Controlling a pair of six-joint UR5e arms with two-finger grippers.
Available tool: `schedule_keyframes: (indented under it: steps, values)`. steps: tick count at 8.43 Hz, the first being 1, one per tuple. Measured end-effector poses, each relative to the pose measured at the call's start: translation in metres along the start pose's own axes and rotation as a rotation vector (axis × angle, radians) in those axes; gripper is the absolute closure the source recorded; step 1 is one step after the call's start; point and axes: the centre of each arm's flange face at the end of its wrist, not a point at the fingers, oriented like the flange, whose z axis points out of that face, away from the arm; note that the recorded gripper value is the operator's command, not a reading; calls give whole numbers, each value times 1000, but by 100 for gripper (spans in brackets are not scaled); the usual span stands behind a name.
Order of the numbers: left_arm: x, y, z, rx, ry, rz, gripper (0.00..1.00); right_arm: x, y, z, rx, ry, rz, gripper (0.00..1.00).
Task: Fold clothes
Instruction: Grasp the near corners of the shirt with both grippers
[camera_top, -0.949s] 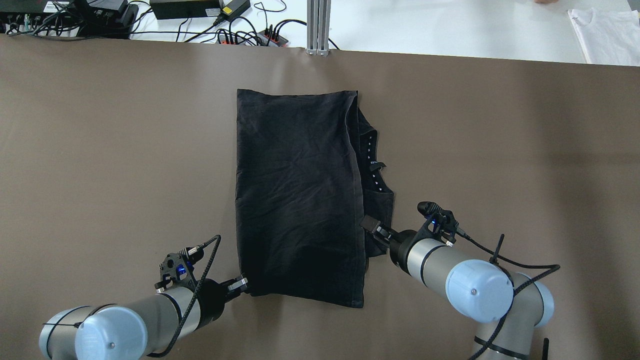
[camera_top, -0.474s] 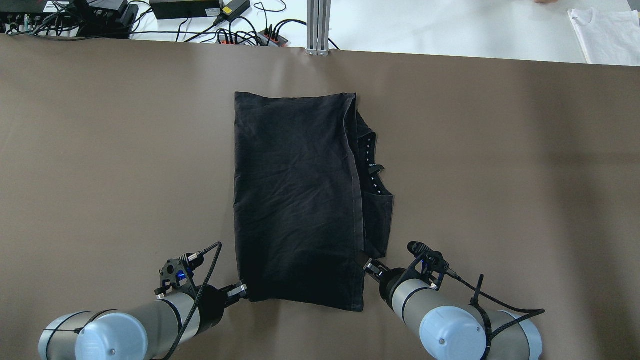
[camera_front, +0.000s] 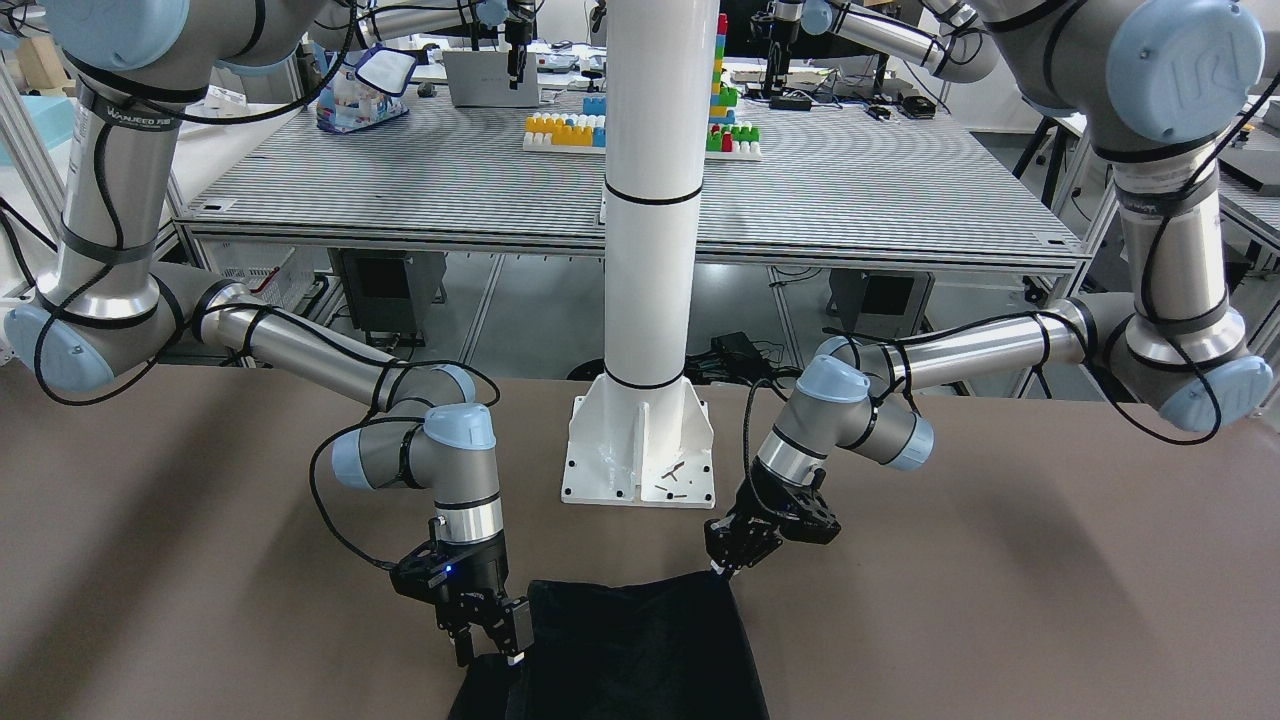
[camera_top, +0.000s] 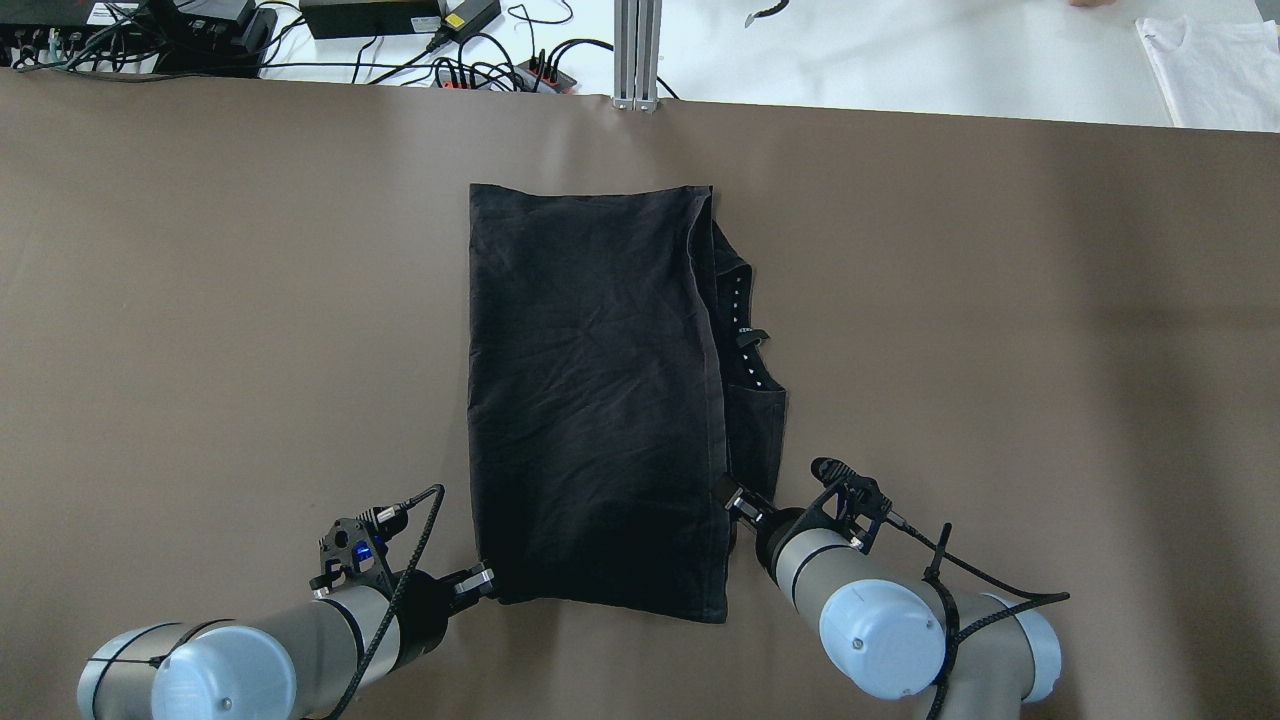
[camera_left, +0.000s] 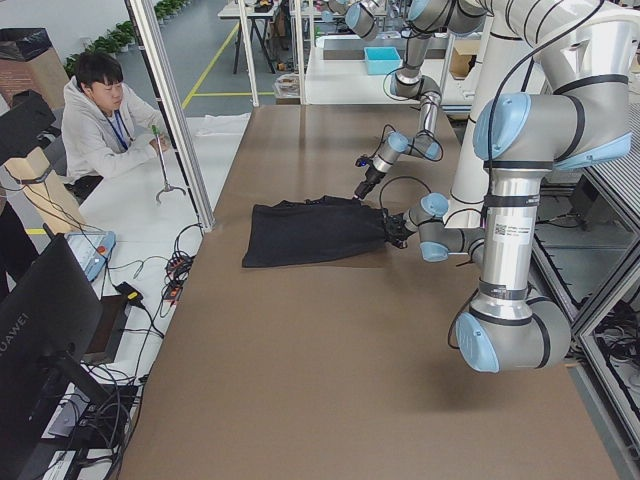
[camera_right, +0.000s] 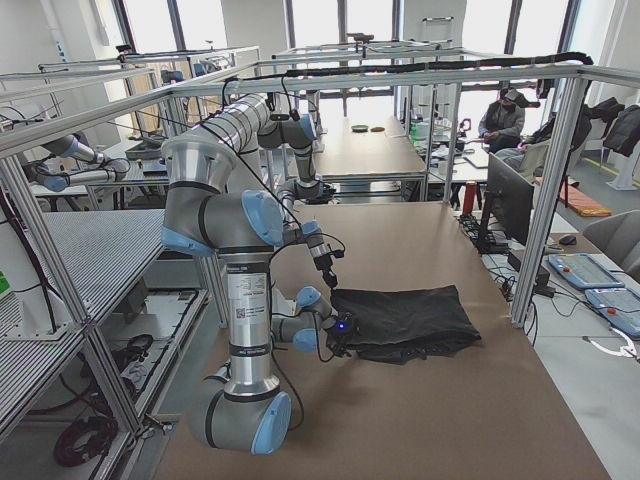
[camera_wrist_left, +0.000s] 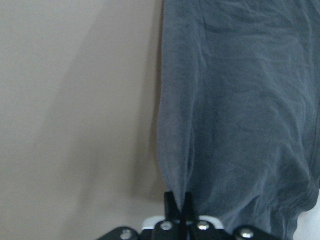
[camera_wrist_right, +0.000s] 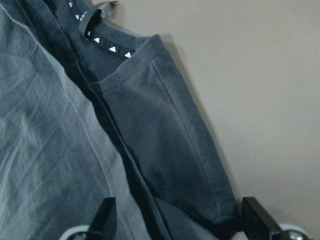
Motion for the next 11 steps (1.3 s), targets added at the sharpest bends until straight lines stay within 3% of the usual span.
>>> schedule_keyframes:
  steps: [5,9,11]
  values:
    - [-1,0,2,1,-4,1,100,-11,5,8,2,-2,8,14]
    - [-2,1,3,0,-7,2,100,-10,20,6,-20,2,9,54]
    - [-2,1,4,-1,-7,3,100,-12,25,5,-26,-1,26,64]
